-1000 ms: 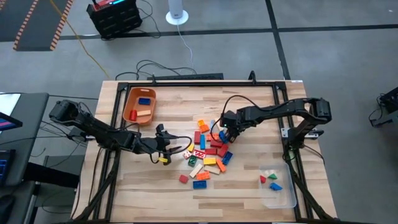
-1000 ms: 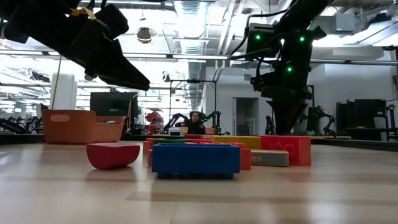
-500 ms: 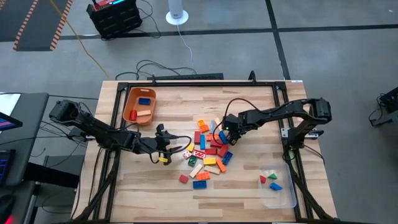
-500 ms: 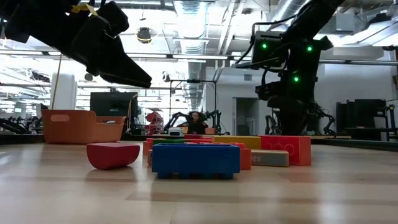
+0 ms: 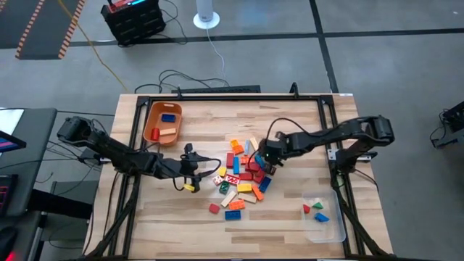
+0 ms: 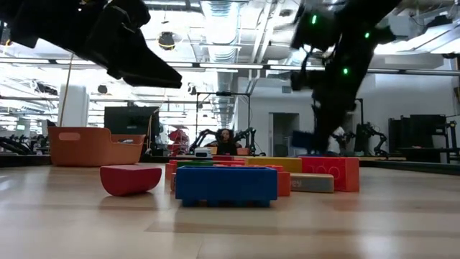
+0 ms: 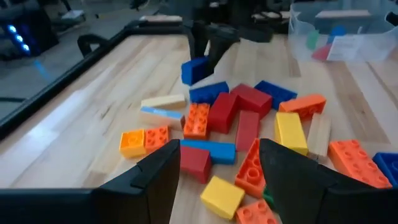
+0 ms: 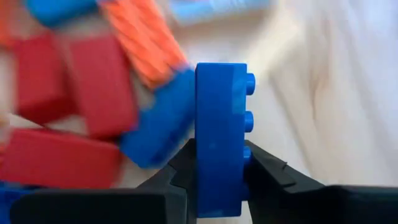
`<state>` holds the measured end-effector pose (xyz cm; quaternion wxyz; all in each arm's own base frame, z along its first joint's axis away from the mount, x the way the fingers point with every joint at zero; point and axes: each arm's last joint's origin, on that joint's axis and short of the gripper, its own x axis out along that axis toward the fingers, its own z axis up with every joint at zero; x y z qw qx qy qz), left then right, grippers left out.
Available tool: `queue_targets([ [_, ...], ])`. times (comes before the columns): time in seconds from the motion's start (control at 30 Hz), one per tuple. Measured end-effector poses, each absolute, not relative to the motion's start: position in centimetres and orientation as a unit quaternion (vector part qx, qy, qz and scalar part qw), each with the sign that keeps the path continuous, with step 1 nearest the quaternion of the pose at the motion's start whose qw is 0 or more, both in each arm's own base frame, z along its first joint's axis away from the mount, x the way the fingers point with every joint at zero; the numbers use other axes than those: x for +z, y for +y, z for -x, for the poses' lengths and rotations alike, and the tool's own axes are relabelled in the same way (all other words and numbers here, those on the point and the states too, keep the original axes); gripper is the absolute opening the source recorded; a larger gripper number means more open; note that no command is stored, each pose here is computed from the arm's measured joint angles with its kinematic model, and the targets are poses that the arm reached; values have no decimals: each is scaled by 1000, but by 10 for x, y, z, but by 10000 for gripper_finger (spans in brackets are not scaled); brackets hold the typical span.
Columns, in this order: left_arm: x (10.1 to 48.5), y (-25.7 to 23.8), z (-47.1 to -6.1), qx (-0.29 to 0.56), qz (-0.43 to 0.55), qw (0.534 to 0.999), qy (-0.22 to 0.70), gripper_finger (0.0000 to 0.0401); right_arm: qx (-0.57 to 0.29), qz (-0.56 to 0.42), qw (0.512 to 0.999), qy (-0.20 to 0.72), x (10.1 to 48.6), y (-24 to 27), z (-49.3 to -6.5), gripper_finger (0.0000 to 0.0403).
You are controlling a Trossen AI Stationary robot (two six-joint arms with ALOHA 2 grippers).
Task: Sort blocks by size
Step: Put the large blue game piece into the orange bin
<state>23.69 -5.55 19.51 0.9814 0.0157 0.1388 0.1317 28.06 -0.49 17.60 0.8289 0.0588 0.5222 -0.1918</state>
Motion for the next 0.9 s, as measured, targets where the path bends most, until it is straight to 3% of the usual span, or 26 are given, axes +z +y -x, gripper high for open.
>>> queue_targets([
  [0.17,202,-51,-241,113,-22,987,109,212,-144,1,892,429,189,21,-297,127],
  [0.47,210,-44,-244,108,-46,990,74,213,-106,40,955,275,205,46,-324,124],
  [0.73,219,-43,-249,80,-40,994,57,255,-104,55,966,229,208,43,-332,124],
  [0.9,224,-45,-259,72,-57,995,50,260,-99,62,969,216,202,45,-340,124],
])
